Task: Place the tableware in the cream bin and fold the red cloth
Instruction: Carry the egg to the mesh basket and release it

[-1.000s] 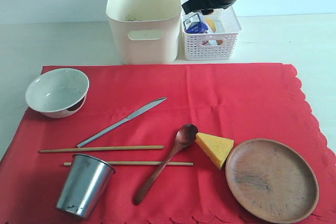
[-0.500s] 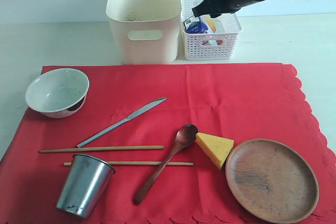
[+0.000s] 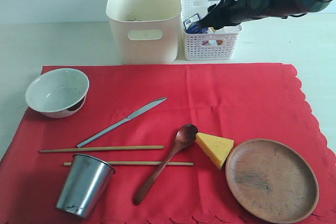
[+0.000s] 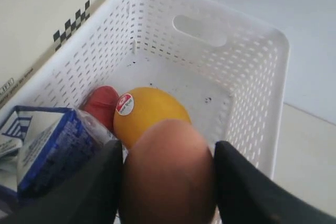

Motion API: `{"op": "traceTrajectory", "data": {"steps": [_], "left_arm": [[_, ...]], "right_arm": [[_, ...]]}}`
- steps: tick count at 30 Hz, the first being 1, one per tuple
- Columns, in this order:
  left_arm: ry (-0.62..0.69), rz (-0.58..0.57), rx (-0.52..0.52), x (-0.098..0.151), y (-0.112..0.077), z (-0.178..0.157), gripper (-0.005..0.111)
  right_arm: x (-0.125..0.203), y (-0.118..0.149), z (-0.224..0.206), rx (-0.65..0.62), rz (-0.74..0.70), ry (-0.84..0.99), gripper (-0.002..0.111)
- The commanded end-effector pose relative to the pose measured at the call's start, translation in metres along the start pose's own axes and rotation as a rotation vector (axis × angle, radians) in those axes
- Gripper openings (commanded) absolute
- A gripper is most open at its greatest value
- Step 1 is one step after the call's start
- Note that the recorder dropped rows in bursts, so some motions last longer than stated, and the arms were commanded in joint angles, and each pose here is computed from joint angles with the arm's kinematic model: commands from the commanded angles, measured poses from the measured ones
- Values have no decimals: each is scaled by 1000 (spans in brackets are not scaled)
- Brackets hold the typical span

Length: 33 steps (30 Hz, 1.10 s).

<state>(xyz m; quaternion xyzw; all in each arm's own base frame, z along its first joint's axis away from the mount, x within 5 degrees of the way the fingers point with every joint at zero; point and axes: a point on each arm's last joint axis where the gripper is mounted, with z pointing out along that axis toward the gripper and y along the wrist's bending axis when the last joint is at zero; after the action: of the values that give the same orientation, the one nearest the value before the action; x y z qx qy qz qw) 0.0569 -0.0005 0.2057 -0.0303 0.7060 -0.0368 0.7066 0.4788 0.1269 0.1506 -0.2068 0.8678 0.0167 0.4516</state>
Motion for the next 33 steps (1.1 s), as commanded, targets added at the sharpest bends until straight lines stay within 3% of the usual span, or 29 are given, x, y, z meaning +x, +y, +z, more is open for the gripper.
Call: {"op": "traceTrajectory", "data": {"steps": [1, 19, 28, 33], "left_arm": [[-6, -5, 1, 0, 0, 0, 3], [-6, -5, 1, 0, 0, 0, 3], [-6, -5, 1, 0, 0, 0, 3], [-6, -5, 1, 0, 0, 0, 3]], "right_arm": [[-2, -3, -1, 15, -2, -25, 4], [-1, -3, -1, 11, 0, -16, 49], [-1, -3, -1, 9, 1, -12, 65], [-1, -2, -1, 8, 1, -10, 67]]}}
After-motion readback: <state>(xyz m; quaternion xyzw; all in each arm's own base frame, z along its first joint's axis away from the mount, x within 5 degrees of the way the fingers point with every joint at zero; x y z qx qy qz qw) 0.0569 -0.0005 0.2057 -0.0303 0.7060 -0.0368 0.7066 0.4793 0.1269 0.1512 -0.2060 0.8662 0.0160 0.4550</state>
